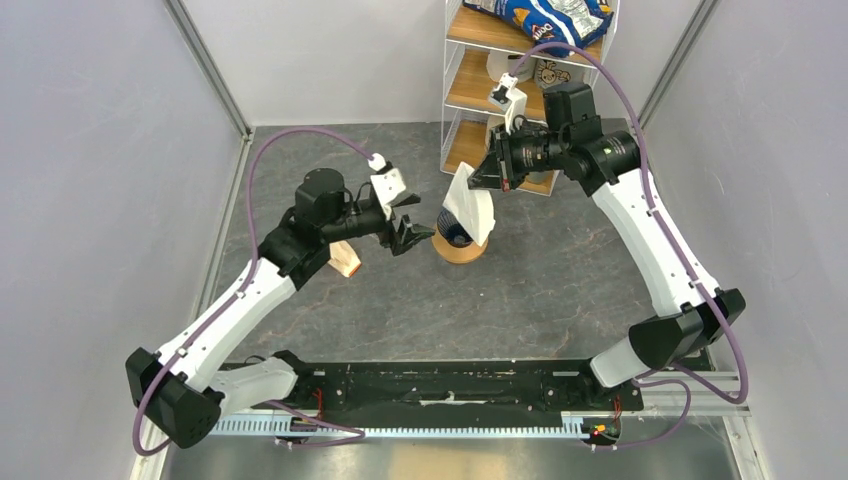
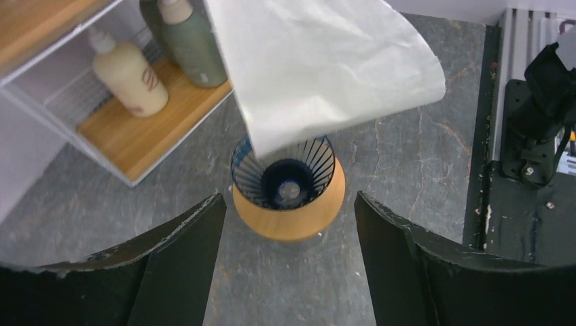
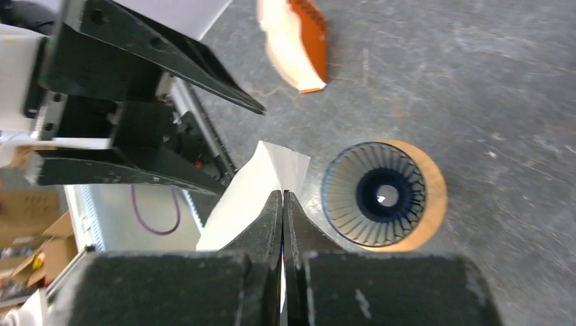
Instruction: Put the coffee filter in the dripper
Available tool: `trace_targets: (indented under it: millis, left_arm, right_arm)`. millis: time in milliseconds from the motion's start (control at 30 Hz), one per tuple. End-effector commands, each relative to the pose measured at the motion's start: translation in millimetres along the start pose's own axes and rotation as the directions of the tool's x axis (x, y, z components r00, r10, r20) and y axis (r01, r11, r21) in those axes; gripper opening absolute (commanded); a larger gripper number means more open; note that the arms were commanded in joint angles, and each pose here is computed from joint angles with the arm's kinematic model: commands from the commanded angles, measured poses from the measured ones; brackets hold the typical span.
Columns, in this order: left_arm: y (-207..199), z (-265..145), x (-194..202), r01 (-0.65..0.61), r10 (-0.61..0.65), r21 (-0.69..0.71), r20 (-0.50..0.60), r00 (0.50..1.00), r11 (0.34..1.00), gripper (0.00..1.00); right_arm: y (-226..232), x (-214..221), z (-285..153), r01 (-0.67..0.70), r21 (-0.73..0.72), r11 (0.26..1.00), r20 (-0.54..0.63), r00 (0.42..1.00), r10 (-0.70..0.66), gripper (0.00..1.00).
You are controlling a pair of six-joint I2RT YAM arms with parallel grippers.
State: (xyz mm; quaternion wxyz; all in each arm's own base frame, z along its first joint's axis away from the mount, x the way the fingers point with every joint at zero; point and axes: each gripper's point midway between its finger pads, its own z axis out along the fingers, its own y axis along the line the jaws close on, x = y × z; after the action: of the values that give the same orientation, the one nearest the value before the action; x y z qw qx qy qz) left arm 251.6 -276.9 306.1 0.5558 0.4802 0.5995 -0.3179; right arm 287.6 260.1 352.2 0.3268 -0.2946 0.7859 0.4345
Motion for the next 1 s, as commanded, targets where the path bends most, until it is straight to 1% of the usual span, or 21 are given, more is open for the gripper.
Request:
trace_targets:
  millis: [0,100,167,233,300,367,467,567,733,867,967]
  left_arm:
    - [4.1,-24.4,-9.9,0.184,-0.186,-0.086,-0.010,0.983,0.979,0.79]
    - [11.4,-27.5,-23.3,0.257,-0.257,-0.135,0.016,0.966,0.957,0.78]
    - [19.7,-22.6,-37.2,0.350,-0.346,-0.159,0.049,0.937,0.923,0.75]
    - [27.8,-15.7,-51.1,0.431,-0.424,-0.170,0.079,0.902,0.886,0.70]
    - [29.4,-8.5,-58.2,0.485,-0.478,-0.157,0.082,0.874,0.860,0.68]
    - [30.3,-4.0,-57.9,0.517,-0.513,-0.159,0.072,0.855,0.841,0.67]
    - [27.0,2.2,-51.4,0.536,-0.535,-0.143,0.048,0.844,0.832,0.67]
    - [23.1,9.0,-46.4,0.530,-0.531,-0.141,0.028,0.847,0.836,0.69]
    - [21.1,19.7,-41.5,0.545,-0.550,-0.163,0.012,0.835,0.823,0.70]
    - [19.8,31.3,-39.5,0.549,-0.558,-0.176,-0.005,0.830,0.817,0.71]
    - [21.4,39.4,-32.8,0.548,-0.565,-0.205,-0.027,0.825,0.811,0.68]
  right_arm:
    - [-23.1,-14.2,-14.9,0.007,0.196,0.981,0.081,0.996,-0.024,0.00]
    - [-30.7,-7.6,-11.9,-0.022,0.220,0.975,0.075,0.997,0.006,0.00]
    - [-42.5,-4.7,-9.8,-0.057,0.283,0.957,0.079,0.996,0.036,0.00]
    - [-51.2,-3.1,-8.5,-0.095,0.330,0.939,0.082,0.994,0.072,0.00]
    - [-51.6,-1.1,-6.5,-0.112,0.339,0.934,0.070,0.993,0.094,0.00]
    - [-51.3,7.5,-2.0,-0.121,0.344,0.931,0.032,0.993,0.117,0.00]
    - [-56.2,25.1,6.2,-0.159,0.350,0.923,-0.013,0.985,0.174,0.00]
    - [-67.9,35.7,12.0,-0.188,0.387,0.903,-0.033,0.976,0.218,0.00]
    - [-75.3,35.9,20.7,-0.205,0.418,0.885,-0.035,0.970,0.241,0.00]
    - [-72.9,35.7,25.9,-0.199,0.410,0.890,-0.049,0.970,0.240,0.00]
    - [-71.5,33.0,25.9,-0.186,0.418,0.889,-0.045,0.973,0.224,0.00]
